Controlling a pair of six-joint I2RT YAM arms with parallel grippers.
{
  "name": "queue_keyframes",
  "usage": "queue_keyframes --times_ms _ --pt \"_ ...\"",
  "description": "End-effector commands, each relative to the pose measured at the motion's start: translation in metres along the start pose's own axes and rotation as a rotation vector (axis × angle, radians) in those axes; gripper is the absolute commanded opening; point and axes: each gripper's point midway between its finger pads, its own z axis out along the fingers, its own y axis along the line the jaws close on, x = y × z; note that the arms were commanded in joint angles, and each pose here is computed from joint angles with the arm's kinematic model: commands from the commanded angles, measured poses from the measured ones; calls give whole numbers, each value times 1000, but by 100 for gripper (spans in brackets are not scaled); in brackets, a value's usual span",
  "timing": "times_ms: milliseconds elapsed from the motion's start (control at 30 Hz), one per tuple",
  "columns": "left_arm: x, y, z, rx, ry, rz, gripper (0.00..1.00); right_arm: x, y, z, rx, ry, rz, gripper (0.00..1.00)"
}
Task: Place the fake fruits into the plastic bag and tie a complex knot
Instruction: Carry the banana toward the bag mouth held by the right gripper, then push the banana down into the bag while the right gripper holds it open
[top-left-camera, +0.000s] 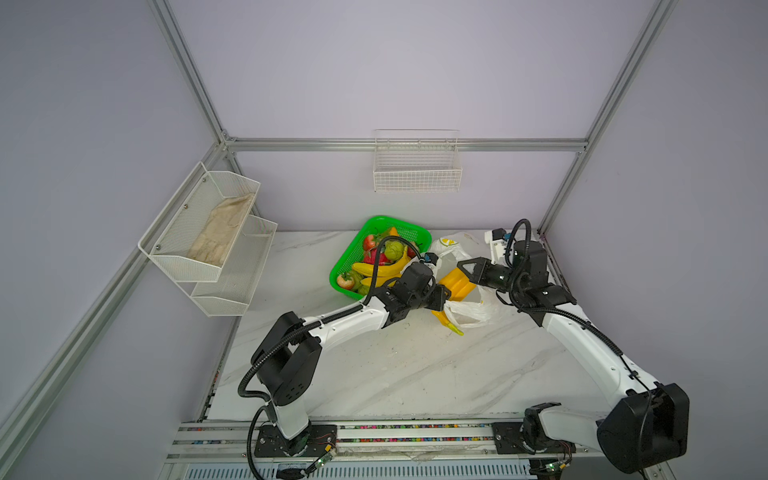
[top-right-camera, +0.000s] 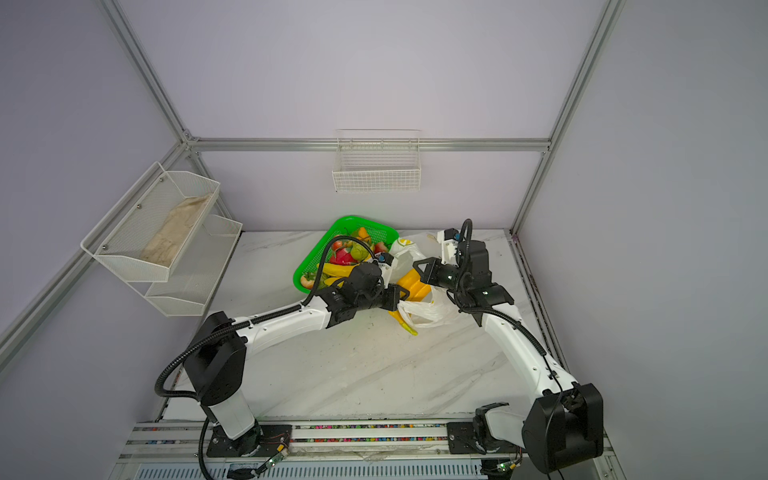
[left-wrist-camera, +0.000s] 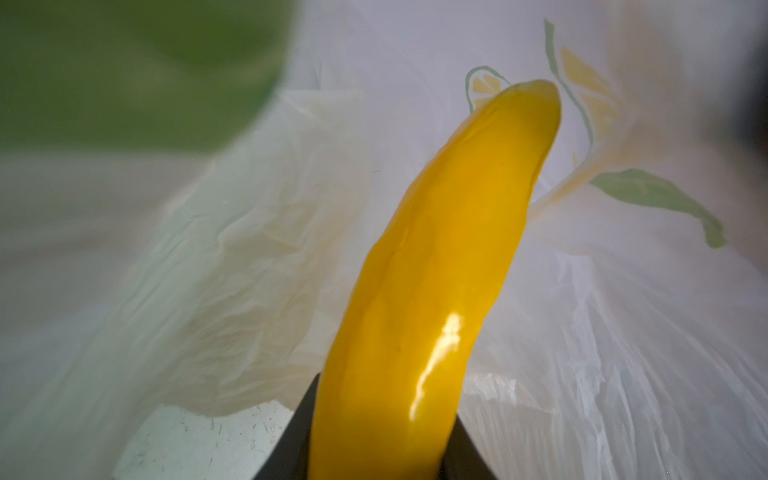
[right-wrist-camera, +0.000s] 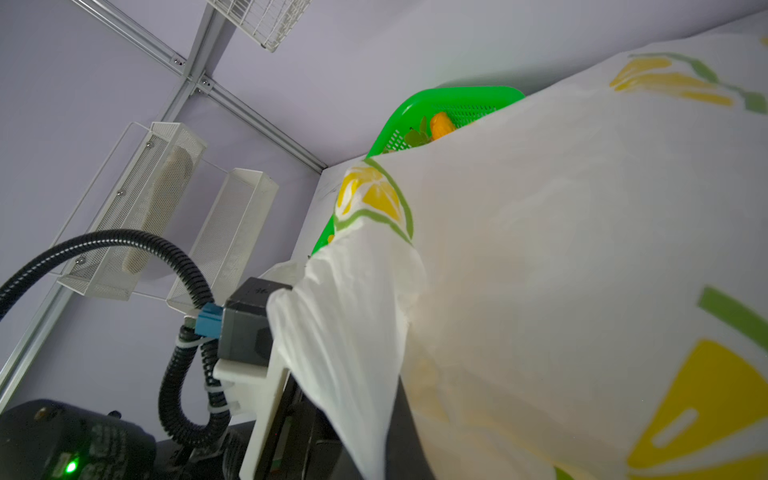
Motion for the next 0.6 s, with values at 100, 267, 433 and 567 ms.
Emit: queue_keyframes --times_ms 100,267,433,567 --pt "-56 -22 -15 85 -108 -80 12 14 4 4 -38 43 16 0" --pt "-58 4 -23 77 -118 -116 12 14 5 -2 -19 64 -24 0" --pt "-52 32 -37 49 -126 -98 12 11 3 -4 -22 72 -37 0" --pt "-48 36 -46 52 -127 47 13 13 5 -1 -40 100 -46 0"
